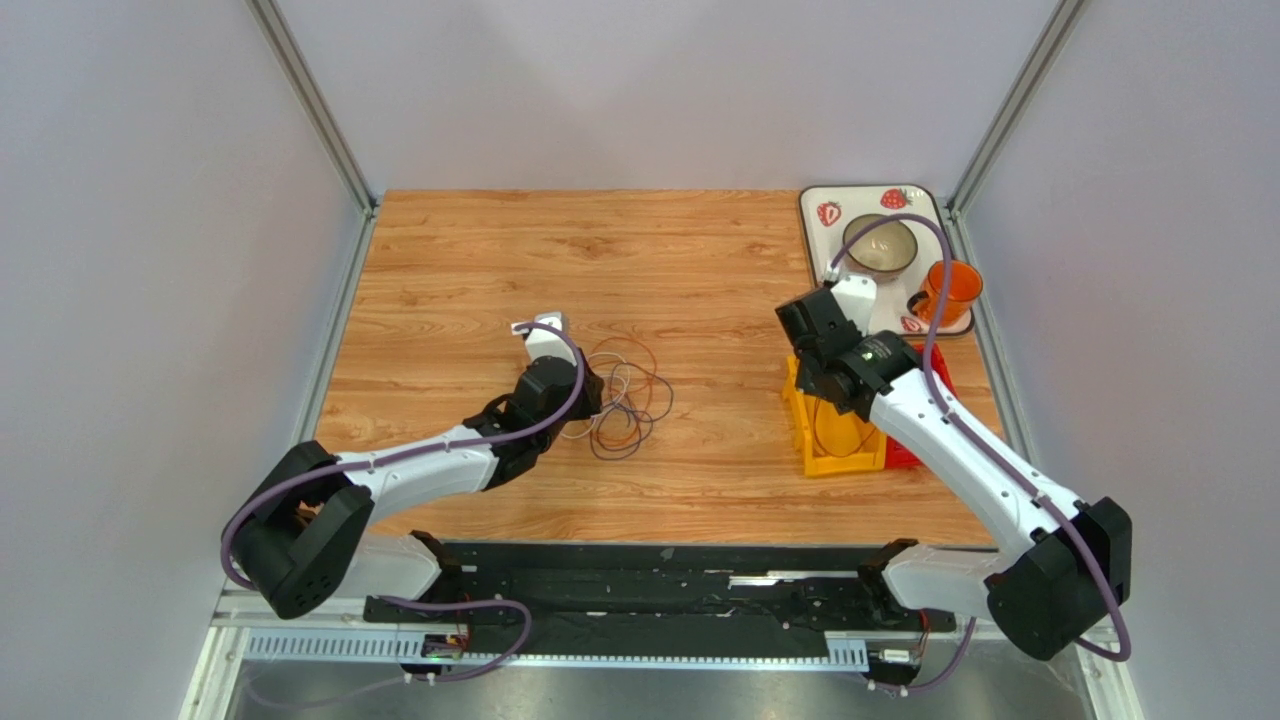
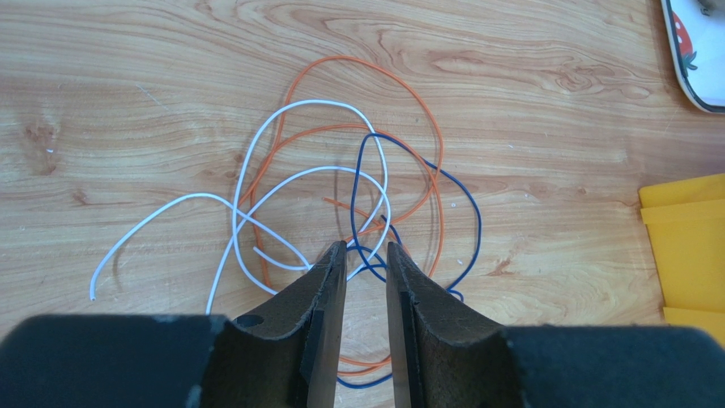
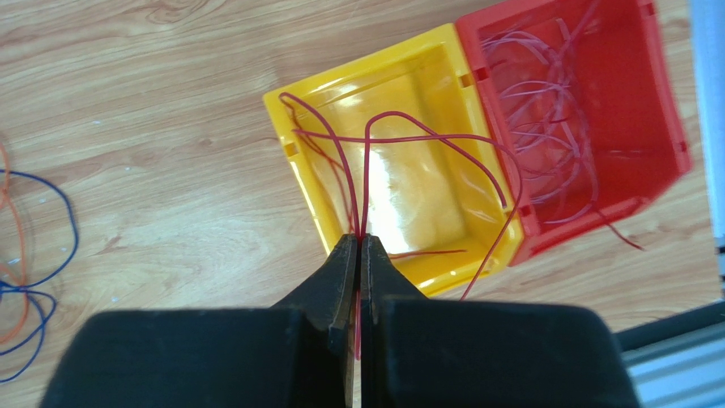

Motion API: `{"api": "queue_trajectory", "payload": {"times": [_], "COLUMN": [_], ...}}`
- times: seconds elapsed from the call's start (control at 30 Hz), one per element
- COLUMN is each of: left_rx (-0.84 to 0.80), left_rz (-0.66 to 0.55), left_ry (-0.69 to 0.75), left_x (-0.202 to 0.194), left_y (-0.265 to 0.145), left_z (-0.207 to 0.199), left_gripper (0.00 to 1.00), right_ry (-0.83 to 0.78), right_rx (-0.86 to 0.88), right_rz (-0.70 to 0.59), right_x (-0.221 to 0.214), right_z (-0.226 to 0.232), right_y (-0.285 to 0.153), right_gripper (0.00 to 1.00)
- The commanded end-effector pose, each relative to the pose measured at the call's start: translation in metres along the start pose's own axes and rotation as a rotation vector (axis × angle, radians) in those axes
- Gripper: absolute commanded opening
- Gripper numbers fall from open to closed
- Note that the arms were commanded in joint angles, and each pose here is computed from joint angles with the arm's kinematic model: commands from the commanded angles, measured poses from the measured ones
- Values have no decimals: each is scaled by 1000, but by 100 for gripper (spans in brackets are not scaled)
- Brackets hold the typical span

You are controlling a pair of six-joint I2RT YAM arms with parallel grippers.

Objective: Untangle the cables

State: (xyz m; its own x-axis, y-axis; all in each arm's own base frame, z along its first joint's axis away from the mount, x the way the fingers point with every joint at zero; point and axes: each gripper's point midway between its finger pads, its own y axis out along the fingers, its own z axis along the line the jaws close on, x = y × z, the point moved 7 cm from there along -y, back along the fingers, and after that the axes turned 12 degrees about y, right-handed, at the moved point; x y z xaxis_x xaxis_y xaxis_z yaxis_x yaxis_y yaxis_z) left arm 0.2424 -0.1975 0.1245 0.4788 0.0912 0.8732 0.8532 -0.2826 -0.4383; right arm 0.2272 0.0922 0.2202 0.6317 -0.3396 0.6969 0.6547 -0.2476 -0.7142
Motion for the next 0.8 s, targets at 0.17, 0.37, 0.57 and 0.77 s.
{"api": "queue_trajectory", "payload": {"times": [0.17, 0.37, 0.57, 0.77], "left_rx": [-29, -30, -32, -33], "left_rz": [-35, -33, -31, -29], "left_ry": [0, 2, 4, 5], "left_x": [9, 8, 8, 8], "left_y": [0, 1, 1, 1], "left_z": [-6, -6, -6, -6], "left_gripper": [33, 33, 33, 33], "right_ry": [114, 143, 141, 94], "right_rx": [221, 287, 215, 135], "right_rz": [37, 46, 33, 16], "right_x": [0, 0, 0, 2], "right_z": [15, 8, -8, -15], "right_y": [14, 26, 46, 56], "right_gripper": [0, 0, 0, 0]}}
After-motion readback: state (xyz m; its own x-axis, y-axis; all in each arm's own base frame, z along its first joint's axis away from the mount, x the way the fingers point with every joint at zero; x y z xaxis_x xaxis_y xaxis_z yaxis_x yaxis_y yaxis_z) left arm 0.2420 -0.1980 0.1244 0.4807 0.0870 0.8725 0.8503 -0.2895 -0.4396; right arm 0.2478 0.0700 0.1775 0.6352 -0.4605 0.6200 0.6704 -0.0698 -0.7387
